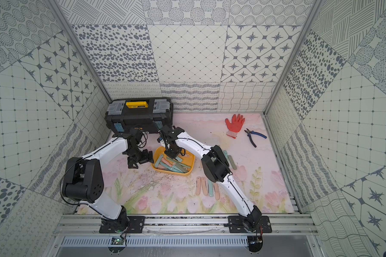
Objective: Take the fruit knife out of the storage box
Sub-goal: Pick up the fruit knife from the storage box.
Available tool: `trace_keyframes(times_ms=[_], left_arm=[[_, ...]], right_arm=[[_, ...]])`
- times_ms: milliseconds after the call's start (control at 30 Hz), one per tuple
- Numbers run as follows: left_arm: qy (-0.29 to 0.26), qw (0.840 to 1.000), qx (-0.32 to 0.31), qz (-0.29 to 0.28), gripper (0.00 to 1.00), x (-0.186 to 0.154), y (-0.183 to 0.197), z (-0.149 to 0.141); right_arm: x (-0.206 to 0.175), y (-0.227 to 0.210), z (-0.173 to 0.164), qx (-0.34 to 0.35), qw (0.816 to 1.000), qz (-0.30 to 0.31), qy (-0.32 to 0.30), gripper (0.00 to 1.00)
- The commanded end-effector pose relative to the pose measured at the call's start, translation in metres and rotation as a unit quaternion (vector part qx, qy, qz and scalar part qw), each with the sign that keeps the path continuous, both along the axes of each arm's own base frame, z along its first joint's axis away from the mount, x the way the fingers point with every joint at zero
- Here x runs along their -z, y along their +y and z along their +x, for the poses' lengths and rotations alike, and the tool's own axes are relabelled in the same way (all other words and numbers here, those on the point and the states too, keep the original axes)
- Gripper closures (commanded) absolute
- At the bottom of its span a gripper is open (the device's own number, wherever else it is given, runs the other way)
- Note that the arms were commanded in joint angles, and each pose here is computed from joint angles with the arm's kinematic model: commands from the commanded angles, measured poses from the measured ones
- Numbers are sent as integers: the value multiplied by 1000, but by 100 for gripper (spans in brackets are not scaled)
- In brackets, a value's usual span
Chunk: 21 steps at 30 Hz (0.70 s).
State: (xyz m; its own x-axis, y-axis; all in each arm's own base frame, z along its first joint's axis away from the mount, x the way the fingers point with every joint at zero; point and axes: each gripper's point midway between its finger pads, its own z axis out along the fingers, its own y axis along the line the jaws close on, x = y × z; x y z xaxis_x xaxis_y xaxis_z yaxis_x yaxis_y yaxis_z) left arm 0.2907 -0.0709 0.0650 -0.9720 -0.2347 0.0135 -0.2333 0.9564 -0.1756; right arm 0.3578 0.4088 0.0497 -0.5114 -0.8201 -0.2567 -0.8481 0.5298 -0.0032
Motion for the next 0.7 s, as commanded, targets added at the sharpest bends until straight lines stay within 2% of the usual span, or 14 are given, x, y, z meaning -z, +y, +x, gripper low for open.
trace_keyframes(times_ms=[0,400,667], left_arm=[[4,1000,1,5,6,-6,2,-4],[3,1000,1,6,6,-6,2,-4],[4,1000,1,6,6,-6,2,-4]], right_arm=[[7,7,-5,-14,1000,2,12,75],[21,3,-4,-5,1000,-18,17,68],[19,-5,-9,-2,999,-29,13,59]])
